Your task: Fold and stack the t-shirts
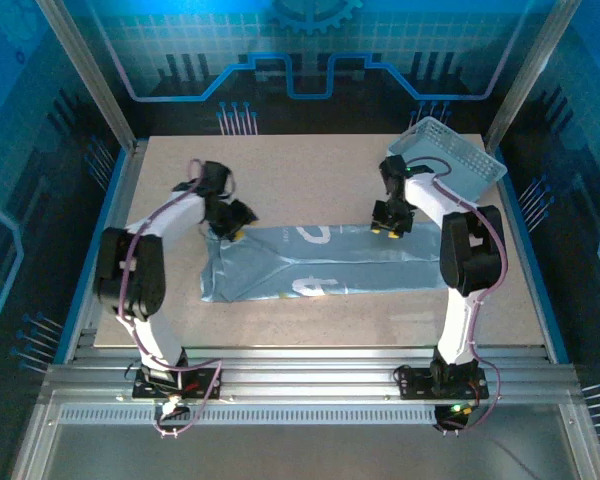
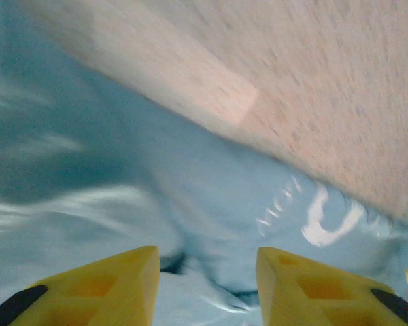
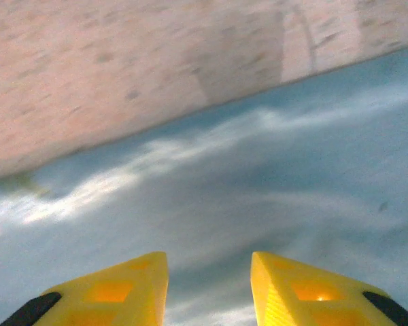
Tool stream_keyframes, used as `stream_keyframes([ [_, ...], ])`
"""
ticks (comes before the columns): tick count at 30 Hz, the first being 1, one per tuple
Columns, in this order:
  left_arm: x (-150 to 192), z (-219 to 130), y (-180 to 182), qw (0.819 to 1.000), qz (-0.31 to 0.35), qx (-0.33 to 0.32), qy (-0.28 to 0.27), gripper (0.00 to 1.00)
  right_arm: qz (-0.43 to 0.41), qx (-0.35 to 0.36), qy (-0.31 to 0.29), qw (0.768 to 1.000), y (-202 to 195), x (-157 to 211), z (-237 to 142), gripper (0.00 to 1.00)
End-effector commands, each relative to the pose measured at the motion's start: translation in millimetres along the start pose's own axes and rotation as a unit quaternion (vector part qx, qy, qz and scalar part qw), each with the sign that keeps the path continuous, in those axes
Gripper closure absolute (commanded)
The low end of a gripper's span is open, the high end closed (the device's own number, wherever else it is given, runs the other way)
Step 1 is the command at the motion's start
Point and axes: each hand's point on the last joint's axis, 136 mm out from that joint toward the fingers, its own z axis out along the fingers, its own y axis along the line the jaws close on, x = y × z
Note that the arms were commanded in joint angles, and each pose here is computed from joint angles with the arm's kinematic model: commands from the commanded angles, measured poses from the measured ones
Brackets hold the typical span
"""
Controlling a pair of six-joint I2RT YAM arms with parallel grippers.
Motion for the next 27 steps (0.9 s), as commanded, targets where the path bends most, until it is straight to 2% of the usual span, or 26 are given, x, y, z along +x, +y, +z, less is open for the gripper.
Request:
stream_keyframes([
  [1, 0.3, -5.1, 33.5, 0.997, 0.078, -0.027, 0.001, 0.51, -0.021, -0.056, 0.005, 0.998, 30.4, 15.6, -3.0, 0.58],
  [7, -2.7, -5.3, 47.4, 0.988, 0.149, -0.023, -0.009, 0.48, 0.003, -0.11, 0.054, 0.992, 40.0, 29.0, 20.0, 0.53],
  [10, 1.6, 2.1, 51.7, 0.987, 0.159, -0.017, -0.004, 0.47, 0.011, -0.113, 0.071, 0.991, 38.2, 30.8, 27.5, 0.53],
  [12, 2.7, 5.0, 62.6, 0.986, 0.161, -0.041, 0.0, 0.48, 0.015, -0.109, 0.078, 0.991, 36.9, 31.2, 30.2, 0.53],
  [15, -1.9, -0.1, 74.2, 0.983, 0.165, -0.072, -0.022, 0.48, 0.017, -0.111, 0.077, 0.991, 38.3, 29.8, 30.9, 0.53],
  [17, -4.7, -4.9, 72.3, 0.983, 0.168, -0.069, -0.038, 0.48, 0.018, -0.112, 0.079, 0.99, 39.2, 29.6, 31.5, 0.53],
  [20, -2.3, 0.4, 66.2, 0.984, 0.167, -0.046, -0.031, 0.49, 0.019, -0.112, 0.083, 0.99, 39.0, 31.2, 34.1, 0.53],
  [24, 2.0, 9.6, 65.4, 0.987, 0.154, -0.033, -0.02, 0.6, 0.02, -0.108, 0.088, 0.99, 37.6, 33.0, 36.4, 0.53],
  [27, 5.2, 6.3, 62.8, 0.989, 0.144, -0.023, -0.021, 0.76, 0.021, -0.102, 0.088, 0.991, 35.8, 32.5, 36.7, 0.53],
])
